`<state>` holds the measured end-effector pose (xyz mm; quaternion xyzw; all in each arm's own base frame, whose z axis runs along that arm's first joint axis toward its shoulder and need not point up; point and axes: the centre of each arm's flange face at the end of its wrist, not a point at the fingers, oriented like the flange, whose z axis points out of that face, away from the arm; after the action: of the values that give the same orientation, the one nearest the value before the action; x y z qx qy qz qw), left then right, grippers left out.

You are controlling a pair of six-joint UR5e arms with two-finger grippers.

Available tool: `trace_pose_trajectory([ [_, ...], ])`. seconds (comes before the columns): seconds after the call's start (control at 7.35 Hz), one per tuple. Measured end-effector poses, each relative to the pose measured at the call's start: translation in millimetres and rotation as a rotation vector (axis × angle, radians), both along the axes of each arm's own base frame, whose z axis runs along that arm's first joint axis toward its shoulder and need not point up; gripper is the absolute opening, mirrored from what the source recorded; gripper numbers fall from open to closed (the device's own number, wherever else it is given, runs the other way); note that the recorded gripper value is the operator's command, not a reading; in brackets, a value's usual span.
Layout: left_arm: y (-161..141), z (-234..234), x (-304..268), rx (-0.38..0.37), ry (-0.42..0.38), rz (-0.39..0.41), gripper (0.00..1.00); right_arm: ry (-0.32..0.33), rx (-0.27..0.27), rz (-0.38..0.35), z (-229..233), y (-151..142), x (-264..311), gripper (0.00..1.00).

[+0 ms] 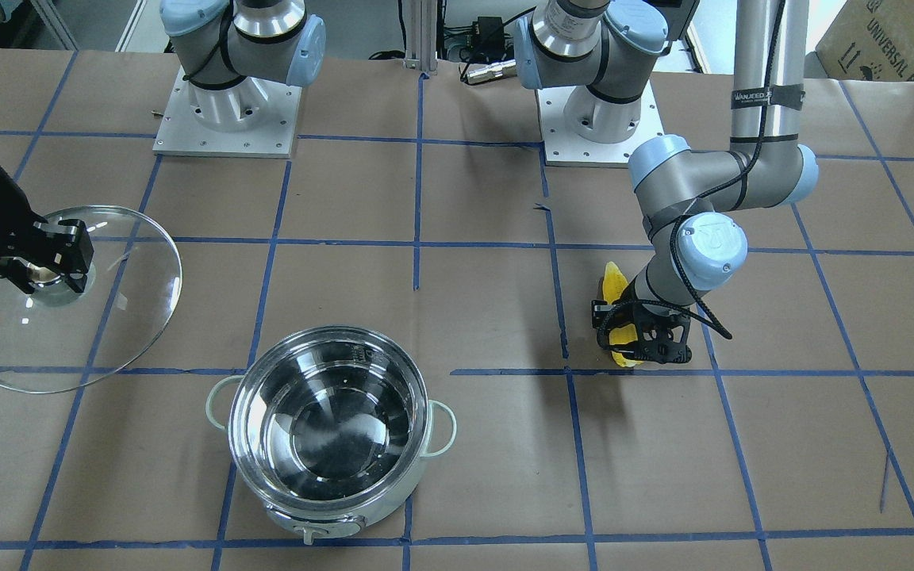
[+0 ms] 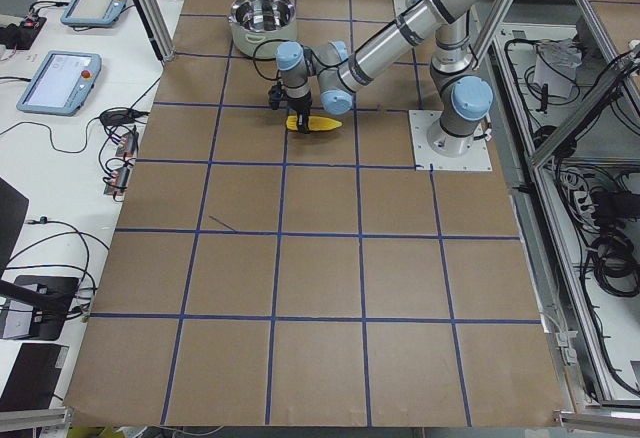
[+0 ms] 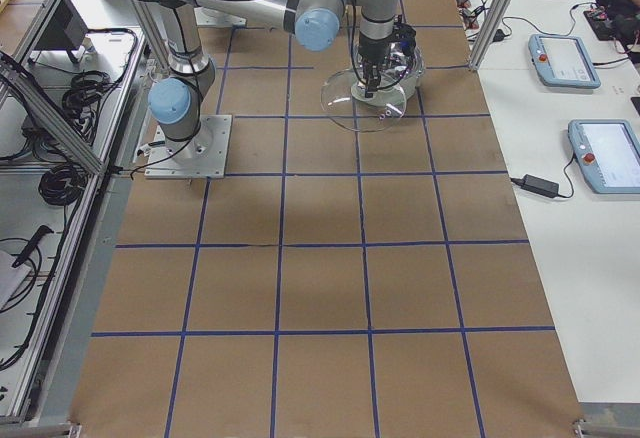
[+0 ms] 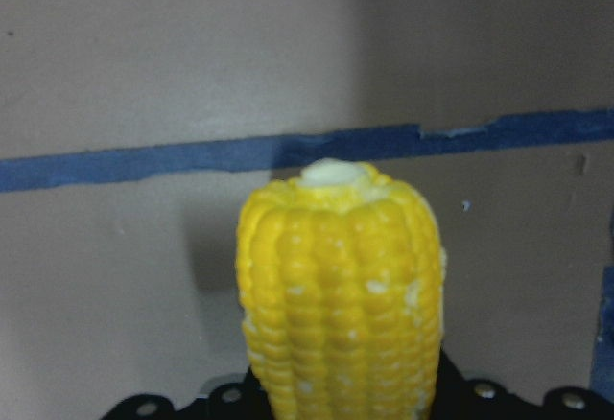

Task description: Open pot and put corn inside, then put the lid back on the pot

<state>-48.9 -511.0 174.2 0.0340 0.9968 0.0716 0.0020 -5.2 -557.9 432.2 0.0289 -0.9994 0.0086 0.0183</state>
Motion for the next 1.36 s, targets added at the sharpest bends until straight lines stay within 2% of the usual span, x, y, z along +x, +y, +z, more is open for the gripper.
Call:
trace_pose_trajectory([
  [0.27,-15.8,19.2,-8.1,-0.032,0.004,0.045,0.07,-0.001,0.001,0.002,-10.0,-6.2,-1.5,0.42],
  [0.68,-64.4,78.8,-75.4,-0.117,0.072,0.111,0.07,-0.005,0.001,0.0,-17.7,-12.2,-1.7,0.42],
  [1.09,-117.4,148.5,-206.3,-0.187,0.104,0.07,0.07,-0.018,0.004,-0.004,-22.5,-16.7,-0.3,0.42],
  [1.36,-149.6,159.8,-282.9,-0.231,0.122,0.048,0.07,-0.019,0.002,0.001,-21.7,-17.7,1.3,0.43],
])
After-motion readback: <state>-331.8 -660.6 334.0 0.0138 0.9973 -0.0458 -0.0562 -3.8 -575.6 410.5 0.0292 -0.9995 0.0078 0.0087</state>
